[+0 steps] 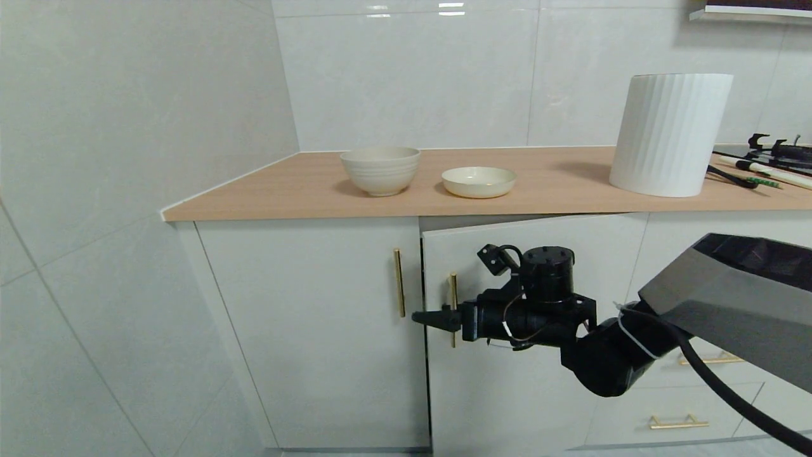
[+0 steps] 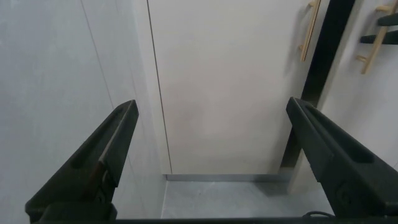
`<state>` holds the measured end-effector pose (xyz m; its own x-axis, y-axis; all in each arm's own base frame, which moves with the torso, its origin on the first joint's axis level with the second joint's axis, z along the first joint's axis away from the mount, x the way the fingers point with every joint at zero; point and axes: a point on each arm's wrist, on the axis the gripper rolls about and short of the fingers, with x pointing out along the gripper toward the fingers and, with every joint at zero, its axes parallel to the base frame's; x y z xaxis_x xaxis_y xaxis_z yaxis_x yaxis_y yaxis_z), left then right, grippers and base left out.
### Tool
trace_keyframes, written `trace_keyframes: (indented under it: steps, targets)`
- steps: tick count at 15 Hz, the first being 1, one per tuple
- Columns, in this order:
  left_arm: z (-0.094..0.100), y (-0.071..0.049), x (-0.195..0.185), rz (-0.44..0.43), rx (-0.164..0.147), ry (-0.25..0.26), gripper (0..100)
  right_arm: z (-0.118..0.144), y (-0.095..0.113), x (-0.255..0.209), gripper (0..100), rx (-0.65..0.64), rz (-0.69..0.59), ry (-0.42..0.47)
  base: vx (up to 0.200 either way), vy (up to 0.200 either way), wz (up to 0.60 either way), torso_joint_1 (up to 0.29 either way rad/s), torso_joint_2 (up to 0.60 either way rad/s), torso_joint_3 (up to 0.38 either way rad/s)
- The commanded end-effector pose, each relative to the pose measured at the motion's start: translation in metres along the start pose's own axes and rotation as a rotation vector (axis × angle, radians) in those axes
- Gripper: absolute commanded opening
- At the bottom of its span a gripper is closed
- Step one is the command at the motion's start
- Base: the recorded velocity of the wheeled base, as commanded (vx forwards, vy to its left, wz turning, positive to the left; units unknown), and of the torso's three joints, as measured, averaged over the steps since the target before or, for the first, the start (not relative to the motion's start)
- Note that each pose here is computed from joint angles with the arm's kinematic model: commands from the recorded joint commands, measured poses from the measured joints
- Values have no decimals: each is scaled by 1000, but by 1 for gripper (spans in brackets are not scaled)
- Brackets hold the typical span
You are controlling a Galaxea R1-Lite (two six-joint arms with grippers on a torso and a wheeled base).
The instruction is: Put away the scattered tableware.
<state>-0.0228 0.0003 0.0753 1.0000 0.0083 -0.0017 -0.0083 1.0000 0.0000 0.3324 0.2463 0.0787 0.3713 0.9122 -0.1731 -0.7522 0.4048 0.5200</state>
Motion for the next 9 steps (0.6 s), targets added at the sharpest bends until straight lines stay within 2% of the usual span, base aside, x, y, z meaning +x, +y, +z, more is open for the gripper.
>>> trace_keyframes:
  steps: [1,5,7,9]
  targets:
    - [0,0,0,1,0,0,100,-10,6,-12,100,-11,16,-8,0,0,0,0,0,0]
    - [0,0,0,1,0,0,100,-11,16,-31,100,-5,82,12,0,0,0,0,0,0]
    - [0,0,0,1,0,0,100,-3,32,-48,100,64,175,42,0,0,0,0,0,0]
    - [0,0,0,1,2,0,100,-1,32,-60,100,75,220,67,0,0,0,0,0,0]
